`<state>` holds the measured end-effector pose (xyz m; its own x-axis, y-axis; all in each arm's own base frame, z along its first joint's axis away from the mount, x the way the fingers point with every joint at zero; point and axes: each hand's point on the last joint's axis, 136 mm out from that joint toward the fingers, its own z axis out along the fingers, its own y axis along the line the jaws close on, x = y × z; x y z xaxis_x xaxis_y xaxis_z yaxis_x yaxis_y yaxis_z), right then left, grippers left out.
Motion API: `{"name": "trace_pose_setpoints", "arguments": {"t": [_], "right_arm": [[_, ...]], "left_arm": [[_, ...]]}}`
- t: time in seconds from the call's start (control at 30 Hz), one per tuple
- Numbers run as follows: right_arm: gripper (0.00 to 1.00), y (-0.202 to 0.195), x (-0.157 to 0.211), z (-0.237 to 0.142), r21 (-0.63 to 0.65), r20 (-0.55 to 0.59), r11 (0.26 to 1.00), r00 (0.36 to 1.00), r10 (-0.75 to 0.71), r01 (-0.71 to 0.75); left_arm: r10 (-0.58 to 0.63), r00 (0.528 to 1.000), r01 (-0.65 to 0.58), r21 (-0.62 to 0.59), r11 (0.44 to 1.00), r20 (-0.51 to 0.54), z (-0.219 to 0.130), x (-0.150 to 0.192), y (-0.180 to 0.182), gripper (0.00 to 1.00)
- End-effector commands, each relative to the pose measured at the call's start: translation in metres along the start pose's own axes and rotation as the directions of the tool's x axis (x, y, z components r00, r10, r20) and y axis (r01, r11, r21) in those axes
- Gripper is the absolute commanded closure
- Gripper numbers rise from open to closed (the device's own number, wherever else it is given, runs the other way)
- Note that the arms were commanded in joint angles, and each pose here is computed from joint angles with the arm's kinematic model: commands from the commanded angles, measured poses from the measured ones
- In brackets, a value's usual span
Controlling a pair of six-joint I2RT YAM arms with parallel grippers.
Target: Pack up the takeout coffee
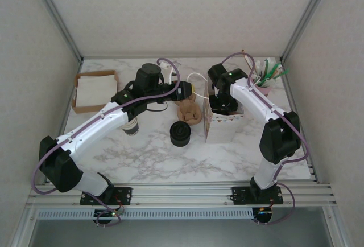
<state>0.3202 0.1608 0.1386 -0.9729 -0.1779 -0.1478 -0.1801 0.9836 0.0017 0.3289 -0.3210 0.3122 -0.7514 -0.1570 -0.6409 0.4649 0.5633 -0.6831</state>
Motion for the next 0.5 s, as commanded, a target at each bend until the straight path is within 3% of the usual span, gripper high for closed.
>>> {"name": "trace_pose_setpoints", "arguments": {"t": [0.0, 0.47], "right_arm": [[0.31, -0.0005, 0.0213, 0.0204, 0.003, -0.108, 1.000, 0.994, -0.002, 0.002], [0.31, -0.0006, 0.0217, 0.0175, 0.001, -0.103, 1.000, 0.995, -0.002, 0.003]], "left_arm": [[-0.002, 1.000, 0.002, 0.005, 1.000, 0.023, -0.0028, -0.0106, -0.0060, 0.67], [-0.006, 1.000, 0.005, 0.007, 1.000, 0.026, -0.0034, -0.0114, -0.0067, 0.67]]}}
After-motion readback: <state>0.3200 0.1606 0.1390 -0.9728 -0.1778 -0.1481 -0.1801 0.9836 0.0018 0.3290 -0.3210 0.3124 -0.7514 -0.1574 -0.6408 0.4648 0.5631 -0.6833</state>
